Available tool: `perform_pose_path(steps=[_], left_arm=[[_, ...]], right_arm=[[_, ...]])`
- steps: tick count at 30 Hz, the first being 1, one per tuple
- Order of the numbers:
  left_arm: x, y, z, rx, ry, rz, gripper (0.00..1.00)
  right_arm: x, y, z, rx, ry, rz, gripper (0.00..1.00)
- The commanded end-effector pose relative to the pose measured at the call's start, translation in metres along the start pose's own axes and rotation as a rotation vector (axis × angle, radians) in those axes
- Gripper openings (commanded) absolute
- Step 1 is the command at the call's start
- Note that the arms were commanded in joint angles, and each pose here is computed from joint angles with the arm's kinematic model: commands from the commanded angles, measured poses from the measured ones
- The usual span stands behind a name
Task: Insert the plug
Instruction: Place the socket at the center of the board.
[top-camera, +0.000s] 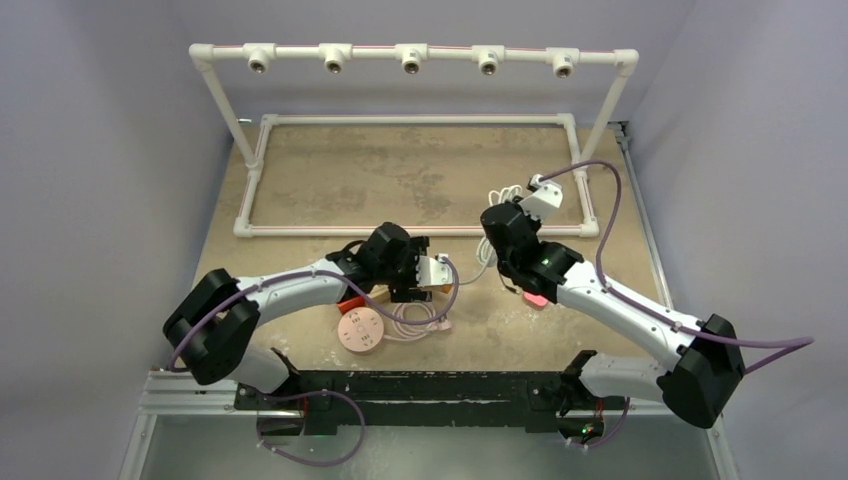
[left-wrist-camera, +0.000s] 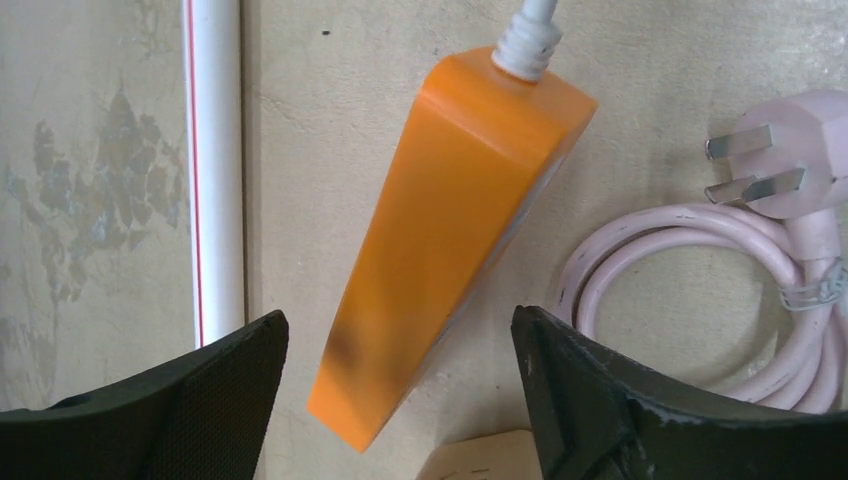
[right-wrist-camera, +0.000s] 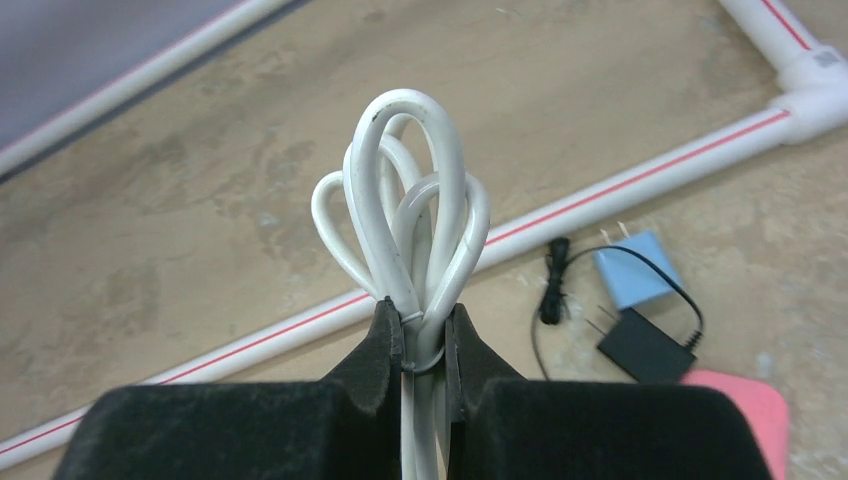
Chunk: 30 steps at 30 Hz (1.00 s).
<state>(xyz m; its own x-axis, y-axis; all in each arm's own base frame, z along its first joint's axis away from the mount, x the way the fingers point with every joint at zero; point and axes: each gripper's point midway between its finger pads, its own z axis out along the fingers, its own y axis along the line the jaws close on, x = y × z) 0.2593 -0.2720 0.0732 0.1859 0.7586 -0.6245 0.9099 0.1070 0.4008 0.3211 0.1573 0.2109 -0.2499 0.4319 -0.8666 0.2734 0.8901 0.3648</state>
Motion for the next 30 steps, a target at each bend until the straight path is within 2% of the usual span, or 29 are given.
perform_pose_path(steps=[1, 6, 11, 13, 16, 19, 23, 30], left_arm=[[-0.006, 0.005, 0.010, 0.068, 0.014, 0.106, 0.78], [-0.008, -0.006, 0.022, 0.243, 0.072, 0.118, 0.49], [-0.028, -0.033, 0.028, 0.489, 0.047, 0.063, 0.15], [-0.038, -0.041, 0.027, 0.547, 0.035, 0.050, 0.06], [-0.050, -0.052, 0.028, 0.591, 0.026, 0.045, 0.03], [-0.057, -0.068, 0.027, 0.671, 0.037, -0.012, 0.03], [-0.064, -0.087, 0.035, 0.766, 0.067, -0.072, 0.03], [-0.075, -0.097, 0.071, 0.758, 0.090, -0.154, 0.02]], right_arm=[[-0.024, -0.029, -0.014, 0.160, -0.048, 0.057, 0.00], [-0.012, -0.070, -0.022, 0.314, -0.017, 0.009, 0.00], [-0.007, -0.108, -0.025, 0.437, 0.016, -0.010, 0.00], [-0.009, -0.122, -0.023, 0.483, 0.027, -0.014, 0.00], [-0.012, -0.138, -0.020, 0.535, 0.033, -0.025, 0.00], [-0.012, -0.156, -0.018, 0.602, 0.037, -0.047, 0.03], [-0.007, -0.185, -0.017, 0.711, 0.049, -0.070, 0.03], [-0.006, -0.219, -0.013, 0.831, 0.054, -0.052, 0.05]])
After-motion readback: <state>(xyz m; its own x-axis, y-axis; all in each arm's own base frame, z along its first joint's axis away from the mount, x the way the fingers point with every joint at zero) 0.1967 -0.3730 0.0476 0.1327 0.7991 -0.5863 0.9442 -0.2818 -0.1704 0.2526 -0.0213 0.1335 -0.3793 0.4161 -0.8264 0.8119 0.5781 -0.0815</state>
